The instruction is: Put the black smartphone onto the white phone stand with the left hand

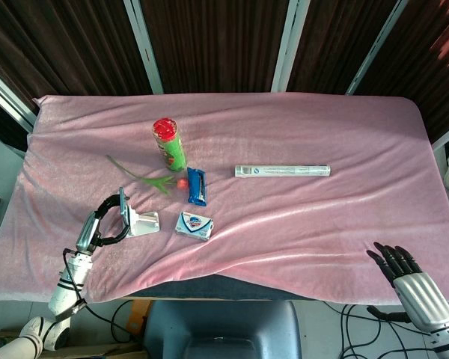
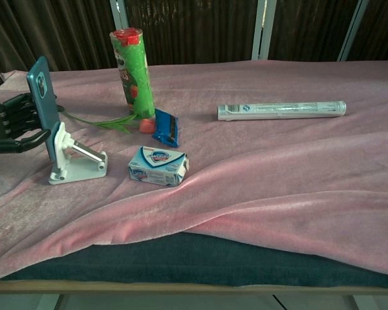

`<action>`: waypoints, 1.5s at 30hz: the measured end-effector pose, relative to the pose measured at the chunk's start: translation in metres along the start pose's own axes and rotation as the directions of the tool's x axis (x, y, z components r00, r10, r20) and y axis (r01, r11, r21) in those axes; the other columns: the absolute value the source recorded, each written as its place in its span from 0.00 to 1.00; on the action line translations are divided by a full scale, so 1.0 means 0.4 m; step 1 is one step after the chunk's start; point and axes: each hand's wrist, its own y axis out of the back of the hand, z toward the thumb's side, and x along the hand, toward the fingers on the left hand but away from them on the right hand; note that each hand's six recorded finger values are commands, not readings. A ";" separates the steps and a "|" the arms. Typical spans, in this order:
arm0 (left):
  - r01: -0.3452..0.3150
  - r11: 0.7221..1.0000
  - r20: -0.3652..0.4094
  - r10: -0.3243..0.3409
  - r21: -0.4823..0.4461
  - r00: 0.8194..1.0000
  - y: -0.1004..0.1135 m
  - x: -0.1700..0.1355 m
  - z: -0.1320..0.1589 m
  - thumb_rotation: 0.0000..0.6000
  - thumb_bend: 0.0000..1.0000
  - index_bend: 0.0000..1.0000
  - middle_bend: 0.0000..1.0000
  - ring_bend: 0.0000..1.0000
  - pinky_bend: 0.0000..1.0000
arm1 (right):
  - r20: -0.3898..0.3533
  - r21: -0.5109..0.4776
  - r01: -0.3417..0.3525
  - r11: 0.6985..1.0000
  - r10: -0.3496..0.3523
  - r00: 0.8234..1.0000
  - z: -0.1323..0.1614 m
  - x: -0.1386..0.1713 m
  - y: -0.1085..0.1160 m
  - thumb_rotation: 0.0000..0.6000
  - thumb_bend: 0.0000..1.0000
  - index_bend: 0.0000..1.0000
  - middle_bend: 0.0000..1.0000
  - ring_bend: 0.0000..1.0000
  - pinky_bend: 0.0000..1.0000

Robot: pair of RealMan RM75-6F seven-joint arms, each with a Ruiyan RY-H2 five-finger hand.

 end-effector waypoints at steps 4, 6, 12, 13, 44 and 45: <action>0.003 1.000 -0.002 -0.003 -0.006 1.000 -0.013 -0.001 -0.018 1.00 0.37 0.90 1.00 0.66 0.18 | 0.001 -0.001 0.001 1.000 -0.001 1.000 0.000 0.000 0.001 1.00 0.22 0.00 0.00 0.00 0.00; 0.002 1.000 -0.006 -0.002 -0.011 1.000 -0.016 -0.002 -0.026 1.00 0.37 0.90 1.00 0.66 0.18 | 0.000 -0.001 0.002 1.000 -0.002 1.000 0.000 0.001 0.001 1.00 0.22 0.00 0.00 0.00 0.00; -0.006 1.000 -0.025 0.005 -0.025 1.000 -0.019 -0.002 -0.049 1.00 0.37 0.90 1.00 0.66 0.18 | 0.000 -0.002 0.003 1.000 -0.003 1.000 -0.001 0.002 0.002 1.00 0.22 0.00 0.00 0.00 0.00; -0.007 1.000 -0.028 0.006 -0.027 1.000 -0.019 -0.003 -0.051 1.00 0.37 0.90 1.00 0.66 0.18 | 0.001 -0.002 0.004 1.000 -0.004 1.000 -0.001 0.002 0.003 1.00 0.22 0.00 0.00 0.00 0.00; 0.023 1.000 -0.065 -0.023 0.007 0.998 -0.034 -0.014 -0.090 1.00 0.34 0.35 0.42 0.22 0.08 | 0.004 -0.007 0.009 1.000 -0.009 1.000 -0.004 0.009 0.007 1.00 0.22 0.00 0.00 0.00 0.00; 0.030 0.999 -0.067 -0.029 0.012 0.997 -0.035 -0.014 -0.091 1.00 0.34 0.30 0.35 0.18 0.07 | 0.004 -0.007 0.009 1.000 -0.009 1.000 -0.004 0.009 0.007 1.00 0.22 0.00 0.00 0.00 0.00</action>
